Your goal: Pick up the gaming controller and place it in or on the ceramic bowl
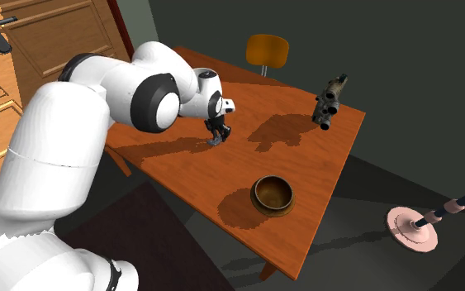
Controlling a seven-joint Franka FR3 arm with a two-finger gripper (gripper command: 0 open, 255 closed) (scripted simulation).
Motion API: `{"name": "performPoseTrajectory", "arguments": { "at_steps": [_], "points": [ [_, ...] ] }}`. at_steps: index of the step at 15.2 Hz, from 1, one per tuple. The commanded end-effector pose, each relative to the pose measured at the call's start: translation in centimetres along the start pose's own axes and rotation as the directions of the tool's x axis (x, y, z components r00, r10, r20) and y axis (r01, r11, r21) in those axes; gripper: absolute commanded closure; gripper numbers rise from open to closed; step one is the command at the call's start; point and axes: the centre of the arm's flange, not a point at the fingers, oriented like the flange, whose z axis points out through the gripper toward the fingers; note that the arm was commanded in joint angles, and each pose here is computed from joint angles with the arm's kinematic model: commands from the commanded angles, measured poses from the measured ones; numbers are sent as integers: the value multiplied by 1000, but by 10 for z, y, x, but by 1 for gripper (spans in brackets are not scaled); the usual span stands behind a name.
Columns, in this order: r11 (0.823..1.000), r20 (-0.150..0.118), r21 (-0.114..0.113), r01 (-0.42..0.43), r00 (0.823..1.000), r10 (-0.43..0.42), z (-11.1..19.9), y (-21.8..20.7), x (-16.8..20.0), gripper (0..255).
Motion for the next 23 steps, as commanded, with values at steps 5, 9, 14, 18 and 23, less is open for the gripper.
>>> {"name": "performPoseTrajectory", "arguments": {
  "at_steps": [5, 9, 14, 18, 23],
  "points": [
    [1000, 0, 0, 0, 1000, 0, -29, 2, 1, 255],
    [1000, 0, 0, 0, 1000, 0, -50, 4, 1, 255],
    [1000, 0, 0, 0, 1000, 0, -76, 6, 2, 255],
    [1000, 0, 0, 0, 1000, 0, -97, 8, 3, 255],
    [1000, 0, 0, 0, 1000, 0, -123, 10, 4, 255]
  ]
}}
